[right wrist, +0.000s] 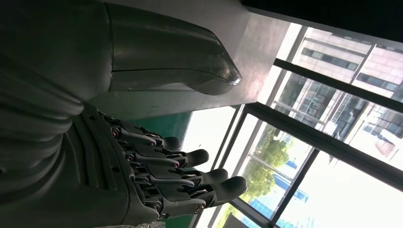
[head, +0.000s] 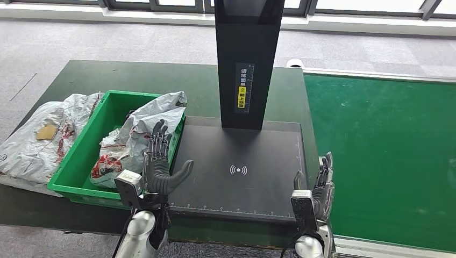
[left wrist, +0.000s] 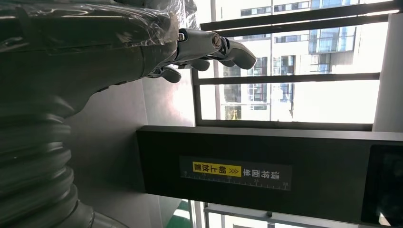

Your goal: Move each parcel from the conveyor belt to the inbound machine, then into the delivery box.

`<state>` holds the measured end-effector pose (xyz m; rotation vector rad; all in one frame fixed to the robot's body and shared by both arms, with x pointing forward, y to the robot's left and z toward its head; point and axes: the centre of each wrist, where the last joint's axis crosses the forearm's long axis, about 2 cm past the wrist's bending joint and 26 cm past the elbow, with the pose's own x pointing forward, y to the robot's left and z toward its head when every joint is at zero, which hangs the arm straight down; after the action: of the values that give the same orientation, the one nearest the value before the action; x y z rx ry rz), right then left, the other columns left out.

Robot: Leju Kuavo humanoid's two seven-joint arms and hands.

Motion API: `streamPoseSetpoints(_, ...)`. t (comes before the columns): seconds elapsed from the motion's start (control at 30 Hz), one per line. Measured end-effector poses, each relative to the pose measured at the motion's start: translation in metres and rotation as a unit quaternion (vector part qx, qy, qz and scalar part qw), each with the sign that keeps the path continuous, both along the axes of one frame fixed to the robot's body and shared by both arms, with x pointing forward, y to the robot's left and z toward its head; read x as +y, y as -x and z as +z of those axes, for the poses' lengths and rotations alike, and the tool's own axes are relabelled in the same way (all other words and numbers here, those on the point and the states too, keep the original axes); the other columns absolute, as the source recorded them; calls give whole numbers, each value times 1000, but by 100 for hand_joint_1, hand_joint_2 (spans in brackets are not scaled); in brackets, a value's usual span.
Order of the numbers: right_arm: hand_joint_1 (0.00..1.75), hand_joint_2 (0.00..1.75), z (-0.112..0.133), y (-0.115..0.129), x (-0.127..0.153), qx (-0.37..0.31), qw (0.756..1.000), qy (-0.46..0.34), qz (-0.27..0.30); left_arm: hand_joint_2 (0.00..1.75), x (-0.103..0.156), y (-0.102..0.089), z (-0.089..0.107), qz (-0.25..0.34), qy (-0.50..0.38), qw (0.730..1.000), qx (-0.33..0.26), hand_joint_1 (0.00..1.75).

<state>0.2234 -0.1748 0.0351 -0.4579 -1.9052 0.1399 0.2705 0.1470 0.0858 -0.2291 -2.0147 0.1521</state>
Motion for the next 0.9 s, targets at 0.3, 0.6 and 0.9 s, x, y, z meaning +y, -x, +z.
streamPoseSetpoints(0.3, 0, 175, -1, -3, 1, 2, 1000, 6, 3, 175, 0, 0, 0, 0, 0, 1000, 0, 0)
streamPoseSetpoints(0.6, 0, 175, -4, -2, 2, 10, 1000, 7, 6, 175, 0, 0, -1, 4, -3, 1000, 2, 0)
streamPoseSetpoints(0.9, 0, 175, -7, -3, 2, 15, 1000, 9, 8, 175, -1, 1, -3, 4, -7, 1000, 7, 0)
